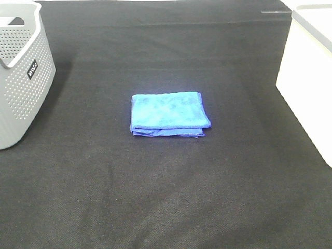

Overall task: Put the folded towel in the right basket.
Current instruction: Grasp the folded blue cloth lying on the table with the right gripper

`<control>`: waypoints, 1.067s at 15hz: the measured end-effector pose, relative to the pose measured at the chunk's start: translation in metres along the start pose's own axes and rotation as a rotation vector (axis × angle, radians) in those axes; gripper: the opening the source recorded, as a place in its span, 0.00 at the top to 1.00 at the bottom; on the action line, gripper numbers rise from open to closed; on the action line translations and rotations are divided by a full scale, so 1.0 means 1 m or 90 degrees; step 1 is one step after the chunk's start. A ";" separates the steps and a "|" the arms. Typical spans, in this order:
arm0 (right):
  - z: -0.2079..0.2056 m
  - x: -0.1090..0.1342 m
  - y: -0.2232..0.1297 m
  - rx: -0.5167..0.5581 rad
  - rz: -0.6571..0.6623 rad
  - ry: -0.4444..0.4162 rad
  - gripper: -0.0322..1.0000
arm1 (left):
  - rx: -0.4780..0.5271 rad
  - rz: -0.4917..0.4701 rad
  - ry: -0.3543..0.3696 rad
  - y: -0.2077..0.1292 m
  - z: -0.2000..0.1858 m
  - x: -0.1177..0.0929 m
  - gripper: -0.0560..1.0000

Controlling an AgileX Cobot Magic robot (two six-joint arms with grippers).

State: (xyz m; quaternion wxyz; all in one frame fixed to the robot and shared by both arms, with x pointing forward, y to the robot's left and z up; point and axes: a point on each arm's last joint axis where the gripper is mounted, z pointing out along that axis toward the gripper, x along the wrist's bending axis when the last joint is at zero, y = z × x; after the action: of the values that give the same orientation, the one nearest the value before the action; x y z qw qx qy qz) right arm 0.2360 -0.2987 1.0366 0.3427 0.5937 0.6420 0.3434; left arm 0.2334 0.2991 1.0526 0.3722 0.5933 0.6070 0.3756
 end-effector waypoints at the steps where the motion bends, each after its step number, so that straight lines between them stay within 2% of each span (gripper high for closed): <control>1: 0.000 0.000 0.000 0.000 0.000 0.000 0.03 | 0.000 0.000 0.000 0.000 0.000 0.000 0.01; 16: 0.000 0.000 0.000 0.000 0.000 0.000 0.03 | 0.000 0.001 0.001 0.000 0.000 0.000 0.01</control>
State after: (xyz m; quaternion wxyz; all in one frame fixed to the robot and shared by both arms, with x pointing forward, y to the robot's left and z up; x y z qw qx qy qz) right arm 0.2360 -0.2987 1.0366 0.3427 0.5937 0.6420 0.3434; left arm 0.2334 0.2993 1.0526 0.3715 0.5932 0.6070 0.3762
